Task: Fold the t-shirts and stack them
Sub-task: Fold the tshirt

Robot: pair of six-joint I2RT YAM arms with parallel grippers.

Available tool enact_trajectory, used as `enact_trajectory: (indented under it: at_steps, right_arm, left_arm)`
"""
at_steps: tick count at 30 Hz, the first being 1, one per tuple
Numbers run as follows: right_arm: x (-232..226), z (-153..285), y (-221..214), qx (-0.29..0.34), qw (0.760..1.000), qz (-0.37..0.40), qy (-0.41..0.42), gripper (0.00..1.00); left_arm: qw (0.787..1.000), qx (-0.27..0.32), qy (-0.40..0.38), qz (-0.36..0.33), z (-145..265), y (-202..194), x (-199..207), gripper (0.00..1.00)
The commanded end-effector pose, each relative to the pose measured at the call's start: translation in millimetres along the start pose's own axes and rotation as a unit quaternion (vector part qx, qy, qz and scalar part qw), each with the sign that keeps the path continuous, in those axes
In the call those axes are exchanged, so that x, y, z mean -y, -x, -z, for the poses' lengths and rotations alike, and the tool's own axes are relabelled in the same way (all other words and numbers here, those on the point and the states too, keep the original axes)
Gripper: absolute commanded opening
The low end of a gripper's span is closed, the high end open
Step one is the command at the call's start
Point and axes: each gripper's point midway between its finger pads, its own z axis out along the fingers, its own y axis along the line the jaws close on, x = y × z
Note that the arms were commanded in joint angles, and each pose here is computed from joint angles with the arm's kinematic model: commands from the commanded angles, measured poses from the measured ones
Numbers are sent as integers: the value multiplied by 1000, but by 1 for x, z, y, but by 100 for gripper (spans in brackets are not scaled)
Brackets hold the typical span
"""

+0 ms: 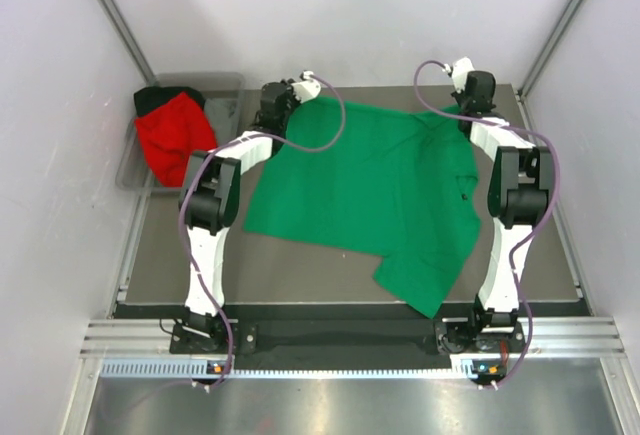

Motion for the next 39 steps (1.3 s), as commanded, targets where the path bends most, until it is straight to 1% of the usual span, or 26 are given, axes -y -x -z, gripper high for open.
enact_trajectory:
  at_steps: [1,5,11,14,15,17,18,19,21,22,23,27,28,33,34,39]
  right_arm:
    - [39,17,37,38,998,-23,-50,0]
    - [38,20,33,37,998,-23,-50,0]
    - [38,32,28,35,998,-24,-46,0]
    - [38,42,25,32,998,-28,-41,0]
    - [44,50,31,39,998,-34,-44,0]
    - [39,56,23,33,998,-33,-32,0]
    - [30,67,37,48,998,-33,-21,0]
    - [24,70,31,42,999,-32,-13,0]
    - [27,82,33,44,998,-37,-9,0]
    - [21,86,27,40,999,-37,1,0]
    - [18,90,22,32,999,-36,10,0]
    - [12,116,17,29,998,-54,34,0]
    - [2,120,9,23,997,-52,46,0]
    - [0,145,2,27,996,-61,55,0]
    - [-8,149,-11,9,996,-54,68,0]
    - [-13,168,-23,5,994,-65,82,0]
  left_arm:
    - [999,22,37,-9,-5,16,-13,0]
    - [999,14,42,1,-2,13,-14,0]
    - [998,17,55,11,7,20,-26,0]
    - [997,15,72,18,12,20,-35,0]
    - [997,16,77,20,14,20,-38,0]
    - [997,15,75,21,20,18,-37,0]
    - [997,15,73,22,23,18,-36,0]
    - [998,10,65,24,26,12,-29,0]
    - [997,15,70,29,33,15,-36,0]
    - [997,9,65,28,37,9,-31,0]
    - [997,10,71,30,42,10,-35,0]
    - [997,8,69,35,56,4,-34,0]
    - [997,3,64,35,60,-2,-29,0]
    - [997,4,60,46,73,-1,-32,0]
    - [997,1,56,45,76,-5,-28,0]
    - [998,-3,47,48,86,-10,-23,0]
